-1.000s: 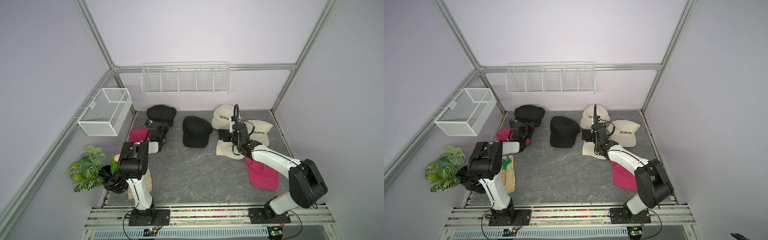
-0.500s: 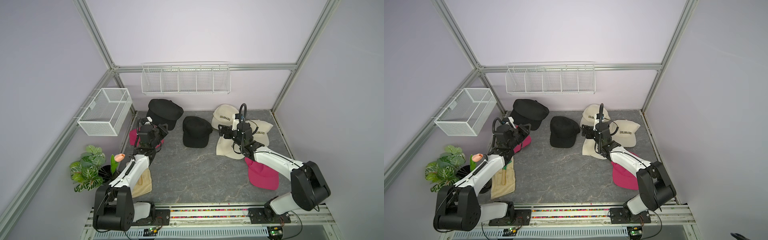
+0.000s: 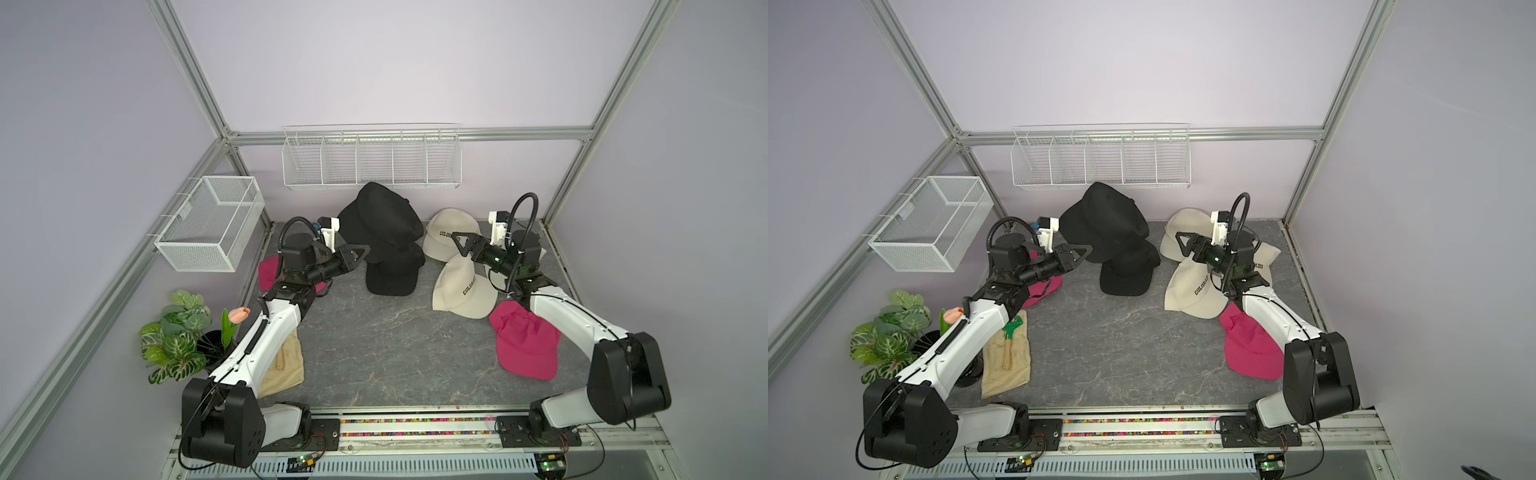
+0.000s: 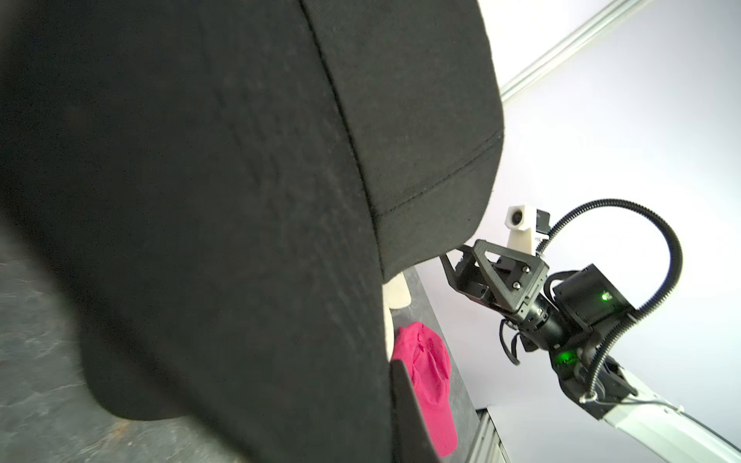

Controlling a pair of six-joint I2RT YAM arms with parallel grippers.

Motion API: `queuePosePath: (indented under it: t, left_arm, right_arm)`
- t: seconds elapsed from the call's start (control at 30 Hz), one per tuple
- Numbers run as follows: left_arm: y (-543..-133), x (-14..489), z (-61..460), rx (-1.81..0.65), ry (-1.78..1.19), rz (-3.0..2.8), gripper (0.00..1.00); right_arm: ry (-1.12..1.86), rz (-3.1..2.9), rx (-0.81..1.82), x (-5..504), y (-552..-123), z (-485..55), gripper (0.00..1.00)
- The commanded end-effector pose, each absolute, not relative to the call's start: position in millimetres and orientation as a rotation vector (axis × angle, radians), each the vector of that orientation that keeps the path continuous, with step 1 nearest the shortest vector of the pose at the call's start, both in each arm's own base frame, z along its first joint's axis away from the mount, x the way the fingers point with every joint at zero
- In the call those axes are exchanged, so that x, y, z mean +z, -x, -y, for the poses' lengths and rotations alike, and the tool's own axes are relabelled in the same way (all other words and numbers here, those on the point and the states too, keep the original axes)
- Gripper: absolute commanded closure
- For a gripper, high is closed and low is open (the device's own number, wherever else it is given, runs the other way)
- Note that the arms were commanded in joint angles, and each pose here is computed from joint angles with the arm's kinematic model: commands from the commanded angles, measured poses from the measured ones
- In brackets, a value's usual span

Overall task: Stack the baseball caps by color
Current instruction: Pick up the baseball cap at the corner of the board.

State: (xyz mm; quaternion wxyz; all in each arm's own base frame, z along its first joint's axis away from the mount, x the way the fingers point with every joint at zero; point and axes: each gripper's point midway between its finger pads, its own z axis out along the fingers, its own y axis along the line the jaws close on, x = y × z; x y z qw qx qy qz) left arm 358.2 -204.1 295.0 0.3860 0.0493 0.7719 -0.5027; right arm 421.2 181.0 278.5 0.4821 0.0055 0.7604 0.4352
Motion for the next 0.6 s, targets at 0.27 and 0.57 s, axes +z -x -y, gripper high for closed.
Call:
queuePosePath:
  t: [0.27, 0.57]
  left_arm:
    - [-355.0, 277.1, 248.2, -1.464, -0.406, -1.959, 1.00]
    - [-360.0, 267.7, 260.1, -1.542, -0.472, -1.959, 1.00]
  right_arm:
    - [-0.039, -1.875, 1.340, 302.3, -375.9, -180.7, 0.11]
    - [-0.122, -1.817, 1.517, 284.9, -402.8, -197.3, 0.11]
